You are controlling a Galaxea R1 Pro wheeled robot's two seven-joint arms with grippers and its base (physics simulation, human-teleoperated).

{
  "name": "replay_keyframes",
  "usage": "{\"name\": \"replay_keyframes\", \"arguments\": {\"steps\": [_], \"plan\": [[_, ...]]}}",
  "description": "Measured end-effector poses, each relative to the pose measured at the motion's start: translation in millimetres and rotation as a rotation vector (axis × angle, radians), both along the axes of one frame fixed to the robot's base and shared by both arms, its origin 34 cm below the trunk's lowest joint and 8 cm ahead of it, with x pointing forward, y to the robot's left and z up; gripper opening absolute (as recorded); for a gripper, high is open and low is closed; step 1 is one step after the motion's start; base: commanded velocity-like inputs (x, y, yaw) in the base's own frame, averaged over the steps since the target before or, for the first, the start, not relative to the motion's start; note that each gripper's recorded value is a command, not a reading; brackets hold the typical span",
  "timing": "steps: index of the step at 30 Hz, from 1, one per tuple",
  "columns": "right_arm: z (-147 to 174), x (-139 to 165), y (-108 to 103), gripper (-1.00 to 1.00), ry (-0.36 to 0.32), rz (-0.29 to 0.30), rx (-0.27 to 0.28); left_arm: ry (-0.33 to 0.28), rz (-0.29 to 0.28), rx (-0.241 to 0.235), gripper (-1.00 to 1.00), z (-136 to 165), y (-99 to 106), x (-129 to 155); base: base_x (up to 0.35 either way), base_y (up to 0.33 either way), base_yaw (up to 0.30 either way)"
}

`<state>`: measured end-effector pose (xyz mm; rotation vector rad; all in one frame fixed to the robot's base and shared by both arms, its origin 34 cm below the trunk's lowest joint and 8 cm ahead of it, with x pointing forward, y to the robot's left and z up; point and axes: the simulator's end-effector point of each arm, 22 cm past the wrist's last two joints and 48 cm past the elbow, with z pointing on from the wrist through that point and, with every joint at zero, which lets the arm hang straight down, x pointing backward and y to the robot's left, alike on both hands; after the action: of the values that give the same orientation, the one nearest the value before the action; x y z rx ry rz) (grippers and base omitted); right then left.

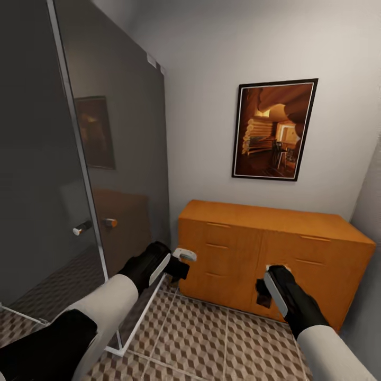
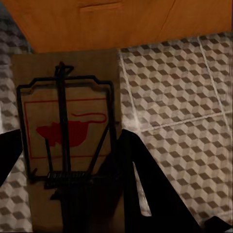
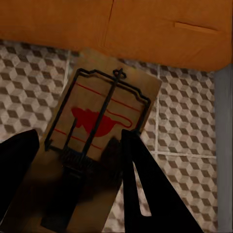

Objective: Take the four mousetraps from the cabinet in the bathroom and place them on the bathroom floor. Make sure all four end up on the same floor surface, and ensure that at least two of them are either under or directly next to the same bathroom sink.

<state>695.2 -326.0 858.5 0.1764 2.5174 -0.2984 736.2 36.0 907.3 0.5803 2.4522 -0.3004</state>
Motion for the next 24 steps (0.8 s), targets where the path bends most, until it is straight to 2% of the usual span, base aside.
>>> {"name": "replay_keyframes", "arguments": {"steps": [3, 5, 8, 10, 13, 15, 17, 18, 21, 22, 23, 24], "plan": [[-32.4, -2.7, 9.6, -1.00, 0.018, 0.038, -0.045, 0.071, 0.078, -0.056, -1.00, -52.1, 16.4, -11.2, -0.346, 0.000, 0.000], [-59.2, -11.8, 10.9, -1.00, 0.050, 0.042, -0.052, 0.114, 0.188, -0.087, -1.00, -93.2, 43.0, -21.9, -0.346, 0.000, 0.000], [-98.2, -26.1, 5.6, -1.00, 0.069, 0.027, -0.049, 0.071, 0.308, -0.110, -1.00, -107.3, 75.9, -13.6, -0.346, 0.000, 0.000], [-119.2, -35.5, 0.2, -1.00, 0.073, 0.021, -0.051, 0.069, 0.343, -0.094, -1.00, -117.4, 88.5, -16.8, -0.346, 0.000, 0.000], [-135.1, -42.0, -5.2, -1.00, 0.056, 0.012, -0.056, 0.104, 0.385, -0.060, -1.00, -147.4, 109.6, -37.1, -0.346, 0.000, 0.000], [-138.2, -42.6, -7.2, -1.00, 0.044, 0.010, -0.060, 0.134, 0.416, -0.054, -1.00, -165.8, 123.2, -51.4, -0.346, 0.000, 0.000], [-140.3, -43.0, -7.6, -1.00, 0.035, 0.010, -0.062, 0.172, 0.477, -0.055, -1.00, -191.5, 150.2, -72.0, -0.328, 0.000, 0.000], [-140.6, -43.1, -7.7, -1.00, 0.034, 0.009, -0.062, 0.178, 0.500, -0.062, -1.00, -197.6, 158.6, -76.7, -0.234, 0.000, 0.010], [-141.4, -43.5, -7.0, -1.00, 0.030, 0.010, -0.063, 0.161, 0.631, -0.111, -1.00, -222.7, 199.6, -94.9, -0.108, 0.000, 0.126], [-141.4, -43.6, -6.8, -1.00, 0.030, 0.010, -0.062, 0.158, 0.648, -0.120, -1.00, -225.2, 203.4, -96.9, -0.025, 0.000, 0.255], [-141.6, -43.8, -6.7, -1.00, 0.030, 0.010, -0.064, 0.151, 0.691, -0.137, -1.00, -233.1, 213.1, -103.9, -0.016, 0.000, 0.271], [-141.5, -43.9, -7.0, -1.00, 0.030, 0.009, -0.065, 0.152, 0.701, -0.142, -1.00, -235.6, 214.5, -106.7, -0.010, 0.000, 0.282]]}}
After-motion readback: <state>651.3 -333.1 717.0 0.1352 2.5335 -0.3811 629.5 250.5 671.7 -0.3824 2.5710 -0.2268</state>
